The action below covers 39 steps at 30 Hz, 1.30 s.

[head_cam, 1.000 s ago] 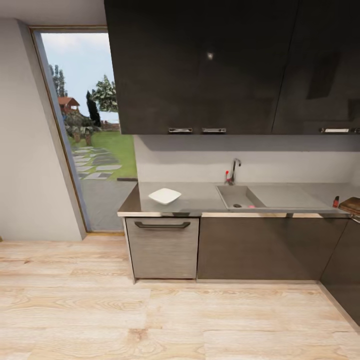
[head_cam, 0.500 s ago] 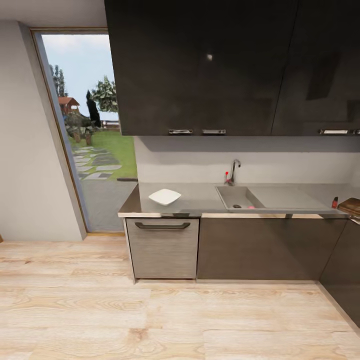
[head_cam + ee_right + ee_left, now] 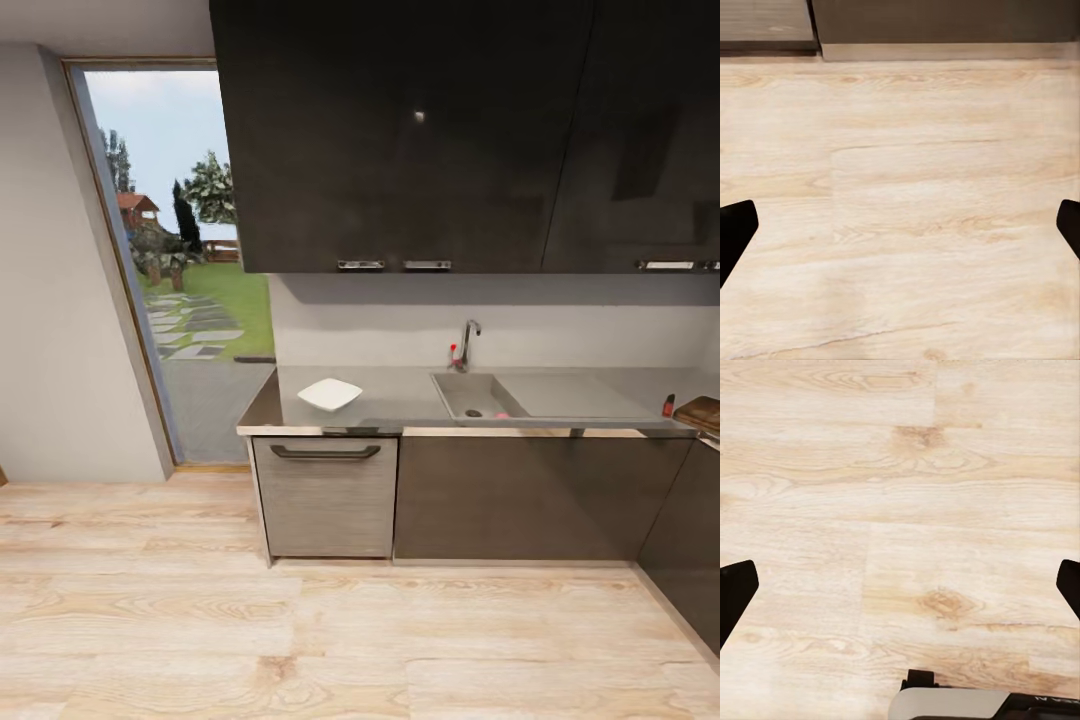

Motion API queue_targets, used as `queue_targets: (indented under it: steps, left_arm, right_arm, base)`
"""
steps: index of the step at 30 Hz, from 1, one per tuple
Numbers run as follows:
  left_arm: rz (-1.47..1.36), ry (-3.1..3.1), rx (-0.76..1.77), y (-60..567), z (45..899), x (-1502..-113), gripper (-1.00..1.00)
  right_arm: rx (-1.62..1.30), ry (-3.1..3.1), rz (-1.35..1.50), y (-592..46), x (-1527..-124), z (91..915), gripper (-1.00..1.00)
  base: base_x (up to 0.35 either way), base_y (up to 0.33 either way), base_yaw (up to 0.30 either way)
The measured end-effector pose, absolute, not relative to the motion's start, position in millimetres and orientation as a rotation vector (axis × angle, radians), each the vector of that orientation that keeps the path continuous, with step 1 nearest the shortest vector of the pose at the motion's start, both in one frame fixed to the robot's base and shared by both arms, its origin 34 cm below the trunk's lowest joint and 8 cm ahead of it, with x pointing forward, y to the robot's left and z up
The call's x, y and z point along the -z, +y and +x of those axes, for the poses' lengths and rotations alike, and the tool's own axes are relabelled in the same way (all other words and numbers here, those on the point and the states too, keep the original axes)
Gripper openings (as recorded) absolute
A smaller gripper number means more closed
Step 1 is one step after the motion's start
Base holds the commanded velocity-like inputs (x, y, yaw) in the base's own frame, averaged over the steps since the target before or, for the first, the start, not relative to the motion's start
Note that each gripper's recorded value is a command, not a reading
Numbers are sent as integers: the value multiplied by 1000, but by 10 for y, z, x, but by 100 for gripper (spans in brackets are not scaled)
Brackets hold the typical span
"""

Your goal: In the kitchen, take the Vidalia onion out of the sink, dice it on the chopping board with the paring knife, put the diced onion into the bowl on the countertop, then place both the paring knife and the chopping board into the sink.

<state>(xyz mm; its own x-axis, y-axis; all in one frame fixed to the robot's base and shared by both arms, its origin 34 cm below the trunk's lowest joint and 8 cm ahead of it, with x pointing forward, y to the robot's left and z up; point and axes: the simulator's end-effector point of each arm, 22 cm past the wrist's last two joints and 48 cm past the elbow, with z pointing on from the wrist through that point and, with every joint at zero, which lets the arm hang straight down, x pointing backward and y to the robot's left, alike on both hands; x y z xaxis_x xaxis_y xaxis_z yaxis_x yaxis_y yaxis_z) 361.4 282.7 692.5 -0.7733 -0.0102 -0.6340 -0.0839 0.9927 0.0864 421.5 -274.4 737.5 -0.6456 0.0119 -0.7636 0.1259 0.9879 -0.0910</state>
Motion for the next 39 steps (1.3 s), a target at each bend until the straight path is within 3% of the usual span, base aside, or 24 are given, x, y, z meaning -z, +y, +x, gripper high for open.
queue_targets:
  steps: [39]
  left_arm:
    - [-62,2458,-114,2692,3598,-6909,100]
  right_arm:
    - [88,2266,18,-2739,-7404,4287,100]
  base:
    - [0,0,0]
